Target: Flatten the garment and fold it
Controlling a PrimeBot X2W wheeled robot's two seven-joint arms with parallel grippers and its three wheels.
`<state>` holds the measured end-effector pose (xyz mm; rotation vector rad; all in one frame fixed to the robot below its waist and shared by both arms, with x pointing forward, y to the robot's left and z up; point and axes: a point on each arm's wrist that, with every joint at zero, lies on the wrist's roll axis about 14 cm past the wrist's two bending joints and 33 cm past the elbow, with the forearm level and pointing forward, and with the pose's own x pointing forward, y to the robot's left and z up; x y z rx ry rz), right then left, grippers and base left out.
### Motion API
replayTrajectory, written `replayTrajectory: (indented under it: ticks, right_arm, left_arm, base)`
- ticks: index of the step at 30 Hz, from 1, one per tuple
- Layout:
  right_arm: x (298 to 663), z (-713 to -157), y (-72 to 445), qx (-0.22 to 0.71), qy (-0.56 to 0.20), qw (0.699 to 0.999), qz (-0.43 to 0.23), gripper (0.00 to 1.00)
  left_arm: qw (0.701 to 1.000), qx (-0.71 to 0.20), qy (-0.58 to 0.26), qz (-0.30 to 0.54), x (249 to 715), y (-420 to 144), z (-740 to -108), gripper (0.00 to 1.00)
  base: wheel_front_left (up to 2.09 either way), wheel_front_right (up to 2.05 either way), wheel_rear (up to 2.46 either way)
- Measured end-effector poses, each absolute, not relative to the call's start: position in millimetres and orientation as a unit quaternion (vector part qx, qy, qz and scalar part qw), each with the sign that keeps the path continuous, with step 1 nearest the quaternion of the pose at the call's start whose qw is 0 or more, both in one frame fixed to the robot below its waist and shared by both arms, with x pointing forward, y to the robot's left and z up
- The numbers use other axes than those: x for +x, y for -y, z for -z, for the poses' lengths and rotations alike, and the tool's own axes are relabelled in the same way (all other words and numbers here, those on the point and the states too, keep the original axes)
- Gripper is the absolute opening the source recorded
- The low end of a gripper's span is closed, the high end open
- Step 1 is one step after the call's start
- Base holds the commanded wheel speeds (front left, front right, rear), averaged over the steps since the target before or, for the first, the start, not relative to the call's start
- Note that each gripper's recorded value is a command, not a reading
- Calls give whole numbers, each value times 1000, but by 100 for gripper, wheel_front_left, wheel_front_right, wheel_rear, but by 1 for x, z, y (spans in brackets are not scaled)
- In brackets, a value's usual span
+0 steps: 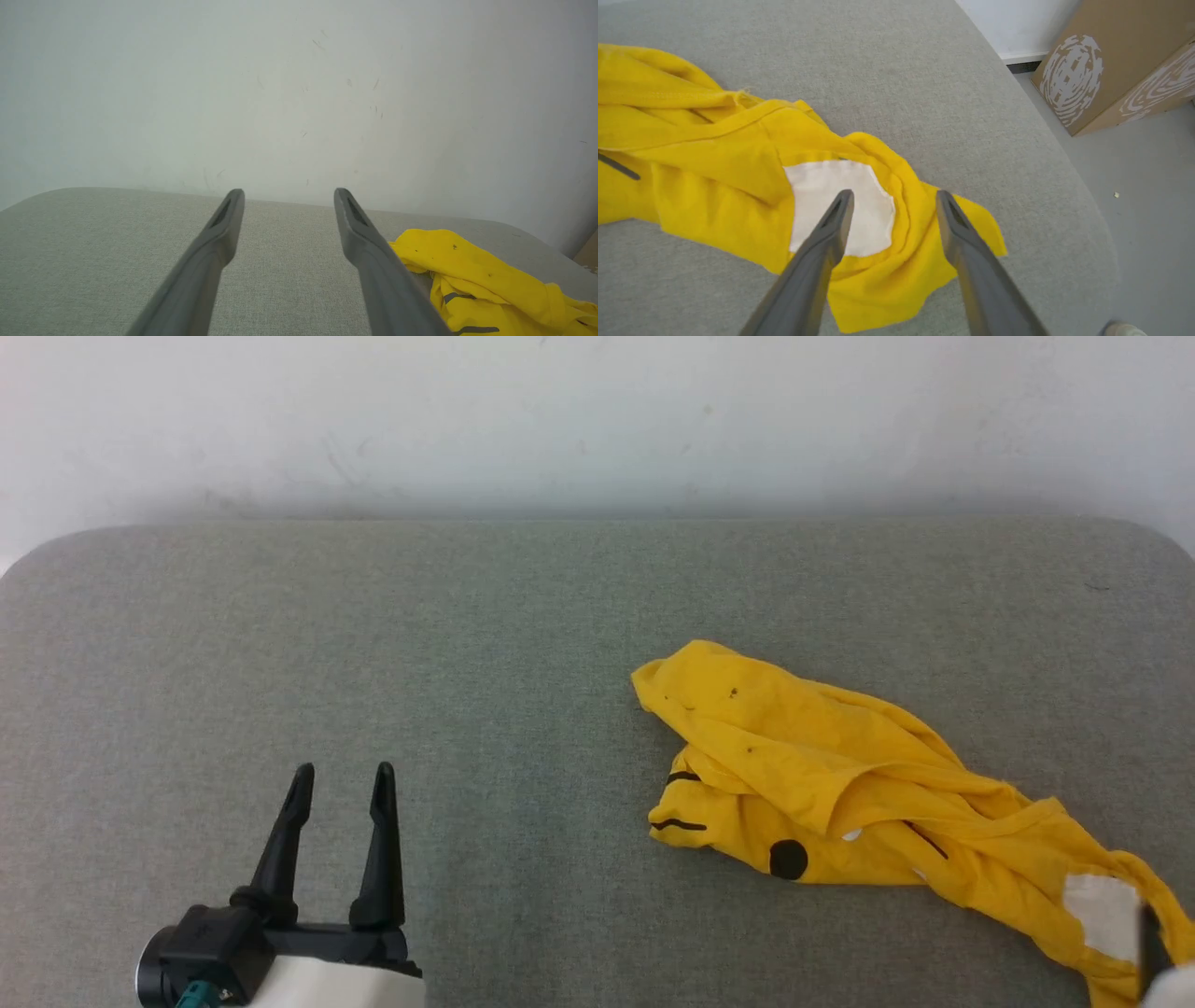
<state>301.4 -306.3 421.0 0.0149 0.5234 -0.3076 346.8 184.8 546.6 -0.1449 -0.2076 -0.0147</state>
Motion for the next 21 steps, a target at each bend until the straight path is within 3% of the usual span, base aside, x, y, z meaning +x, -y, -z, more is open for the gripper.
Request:
replayTrajectory:
  ticks: [4,10,15,21]
  right_arm:
    - [343,-451,271,8,-197,976,96,100]
    - [394,-500,180,-18,-142,989,-45,100]
    - [405,-492,116,-32,-186,970,-151,100]
    - [411,-449,93,-95,-272,934,-213,100]
  left_arm:
    - [992,-73,105,10,347,-183,-547,100]
    - [992,-73,104,4,345,-186,-547,100]
    - [992,-74,102,-10,344,-195,-545,100]
    - [992,-76,93,-29,342,-205,-540,100]
  base:
    - [0,0,0]
    - [0,0,0]
    - [0,0,0]
    - [0,0,0]
